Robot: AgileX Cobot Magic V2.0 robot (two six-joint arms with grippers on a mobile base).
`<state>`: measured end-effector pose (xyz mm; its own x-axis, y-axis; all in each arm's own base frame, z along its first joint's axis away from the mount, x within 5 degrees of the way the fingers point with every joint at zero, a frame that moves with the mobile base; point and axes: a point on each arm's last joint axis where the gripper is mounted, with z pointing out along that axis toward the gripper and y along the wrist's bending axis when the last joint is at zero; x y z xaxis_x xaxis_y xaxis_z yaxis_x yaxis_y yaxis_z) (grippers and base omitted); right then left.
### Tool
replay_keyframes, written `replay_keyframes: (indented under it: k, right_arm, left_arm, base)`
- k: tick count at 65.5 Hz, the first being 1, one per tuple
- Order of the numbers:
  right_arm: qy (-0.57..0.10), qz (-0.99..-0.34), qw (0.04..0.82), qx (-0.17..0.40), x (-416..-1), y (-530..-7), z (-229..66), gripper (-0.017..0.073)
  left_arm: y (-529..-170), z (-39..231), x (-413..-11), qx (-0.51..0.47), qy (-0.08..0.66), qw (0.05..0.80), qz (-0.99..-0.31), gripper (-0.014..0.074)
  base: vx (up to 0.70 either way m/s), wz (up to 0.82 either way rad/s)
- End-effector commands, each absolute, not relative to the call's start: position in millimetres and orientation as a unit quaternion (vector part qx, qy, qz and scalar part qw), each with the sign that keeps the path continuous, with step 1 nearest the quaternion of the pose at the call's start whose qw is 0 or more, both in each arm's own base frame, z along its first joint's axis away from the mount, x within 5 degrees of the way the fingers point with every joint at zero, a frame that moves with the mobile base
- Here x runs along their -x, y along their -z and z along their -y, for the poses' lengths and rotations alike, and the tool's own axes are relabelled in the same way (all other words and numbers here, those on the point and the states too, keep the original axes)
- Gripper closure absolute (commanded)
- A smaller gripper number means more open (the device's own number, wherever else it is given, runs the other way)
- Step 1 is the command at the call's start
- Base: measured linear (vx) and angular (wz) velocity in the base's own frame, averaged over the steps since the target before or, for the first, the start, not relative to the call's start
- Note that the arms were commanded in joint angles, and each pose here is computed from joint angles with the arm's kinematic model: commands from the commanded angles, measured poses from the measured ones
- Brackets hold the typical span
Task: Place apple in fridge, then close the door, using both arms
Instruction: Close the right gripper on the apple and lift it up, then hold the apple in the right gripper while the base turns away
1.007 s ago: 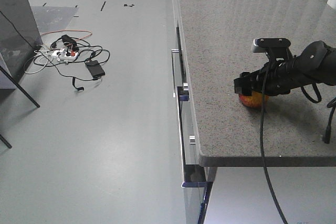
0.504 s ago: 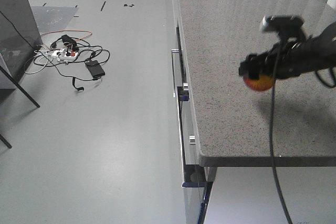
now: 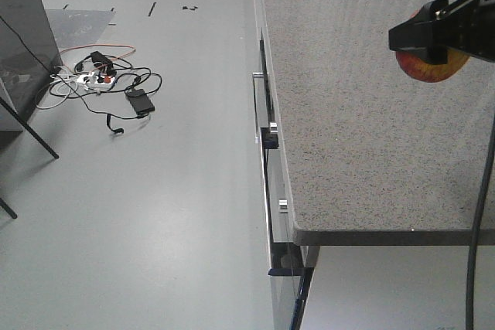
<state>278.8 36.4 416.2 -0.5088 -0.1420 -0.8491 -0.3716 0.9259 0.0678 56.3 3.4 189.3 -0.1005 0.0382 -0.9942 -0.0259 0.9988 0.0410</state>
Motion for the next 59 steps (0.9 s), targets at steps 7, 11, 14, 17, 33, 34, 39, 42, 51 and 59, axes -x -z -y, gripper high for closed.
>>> replay_keyframes:
  k: [7,11,14,17,33,34,39,42,51,59]
  right_arm:
    - [-0.122,-0.833,0.52,0.146,-266.3,-440.6,-36.7,0.0426]
    - [-0.122,-0.833,0.52,0.146,-266.3,-440.6,-36.7,0.0426]
    - [-0.122,-0.833,0.52,0.146,-266.4,-440.7,-36.6,0.0426]
    - [-0.122,-0.833,0.52,0.146,-266.4,-440.7,-36.6,0.0426]
    - [-0.122,-0.833,0.52,0.146,-266.3,-440.6,-36.7,0.0426]
    - [-0.122,-0.833,0.52,0.146,-266.3,-440.6,-36.7,0.0426]
    - [-0.123,-0.833,0.52,0.146,-266.3,-440.6,-36.7,0.0426]
    - [-0.123,-0.833,0.52,0.146,-266.3,-440.6,-36.7,0.0426]
    - [-0.123,-0.833,0.52,0.146,-266.3,-440.6,-36.7,0.0426]
    - [-0.123,-0.833,0.52,0.146,-266.3,-440.6,-36.7,0.0426]
  left_arm:
    - [-192.0,-1.7,-56.0,-0.01,-0.018,0.697,-0.716,0.0601]
    - [-192.0,-1.7,-56.0,-0.01,-0.018,0.697,-0.716,0.0601]
    - [-192.0,-1.7,-56.0,-0.01,-0.018,0.697,-0.716,0.0601]
    - [-192.0,-1.7,-56.0,-0.01,-0.018,0.697,-0.716,0.0601]
    - [-192.0,-1.7,-56.0,-0.01,-0.018,0.697,-0.716,0.0601]
    - [-192.0,-1.7,-56.0,-0.01,-0.018,0.697,-0.716,0.0601]
    - [-192.0,-1.7,-56.0,-0.01,-0.018,0.697,-0.716,0.0601]
    - [-192.0,-1.7,-56.0,-0.01,-0.018,0.697,-0.716,0.0601]
    - [-192.0,-1.7,-56.0,-0.01,-0.018,0.697,-0.716,0.0601]
    - [-192.0,-1.7,-56.0,-0.01,-0.018,0.697,-0.716,0.0601]
  base:
    - [0.0,0.0]
    - [0.0,0.0]
    - [0.0,0.0]
    - [0.0,0.0]
    - [0.0,0.0]
    - [0.0,0.0]
    - [0.0,0.0]
    - [0.0,0.0]
    - [0.0,0.0]
    - [0.0,0.0]
